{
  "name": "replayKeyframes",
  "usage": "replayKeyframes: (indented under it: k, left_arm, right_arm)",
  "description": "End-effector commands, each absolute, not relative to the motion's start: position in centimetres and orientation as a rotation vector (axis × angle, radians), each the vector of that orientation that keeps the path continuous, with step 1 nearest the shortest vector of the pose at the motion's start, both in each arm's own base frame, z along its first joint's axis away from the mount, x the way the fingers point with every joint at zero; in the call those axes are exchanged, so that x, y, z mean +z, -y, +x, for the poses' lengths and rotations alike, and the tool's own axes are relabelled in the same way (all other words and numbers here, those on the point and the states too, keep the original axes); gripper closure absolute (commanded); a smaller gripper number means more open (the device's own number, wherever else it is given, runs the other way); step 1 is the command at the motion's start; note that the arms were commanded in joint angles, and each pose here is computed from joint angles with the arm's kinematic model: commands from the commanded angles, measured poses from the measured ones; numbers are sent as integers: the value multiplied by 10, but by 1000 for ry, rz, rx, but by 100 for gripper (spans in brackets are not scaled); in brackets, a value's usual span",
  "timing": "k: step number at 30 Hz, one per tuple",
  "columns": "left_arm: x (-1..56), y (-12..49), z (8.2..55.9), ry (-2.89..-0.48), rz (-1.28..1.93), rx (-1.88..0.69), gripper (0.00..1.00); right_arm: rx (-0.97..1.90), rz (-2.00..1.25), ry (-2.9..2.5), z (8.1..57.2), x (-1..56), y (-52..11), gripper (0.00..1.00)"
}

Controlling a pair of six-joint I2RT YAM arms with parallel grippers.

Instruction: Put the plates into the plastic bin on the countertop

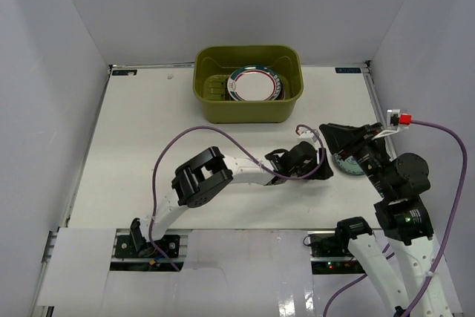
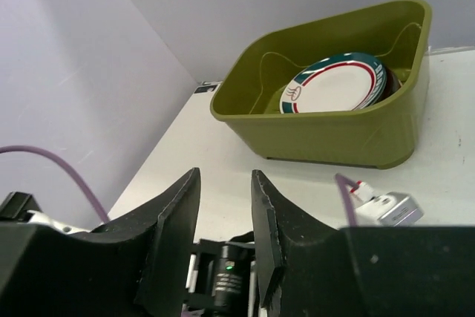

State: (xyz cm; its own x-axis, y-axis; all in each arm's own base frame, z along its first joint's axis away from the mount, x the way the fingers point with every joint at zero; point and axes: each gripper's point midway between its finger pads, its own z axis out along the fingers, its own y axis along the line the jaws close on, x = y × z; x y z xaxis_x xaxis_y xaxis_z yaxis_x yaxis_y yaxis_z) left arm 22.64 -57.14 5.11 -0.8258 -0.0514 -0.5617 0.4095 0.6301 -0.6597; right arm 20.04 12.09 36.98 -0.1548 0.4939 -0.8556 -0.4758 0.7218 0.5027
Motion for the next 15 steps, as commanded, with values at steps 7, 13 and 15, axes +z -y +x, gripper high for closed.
replayKeyframes:
  k: [7, 13, 15]
  left_arm:
    - [20, 607, 272, -2303, 93, -975, 39]
    - [5, 617, 297, -2299, 53, -932, 53]
    - [-8, 615, 300, -2331, 31, -929, 62]
  right_arm:
    - [940, -34, -1533, 184, 355, -133, 60]
    - [971, -35, -1536, 180, 348, -136, 60]
    - [972, -36, -1541, 180, 347, -136, 60]
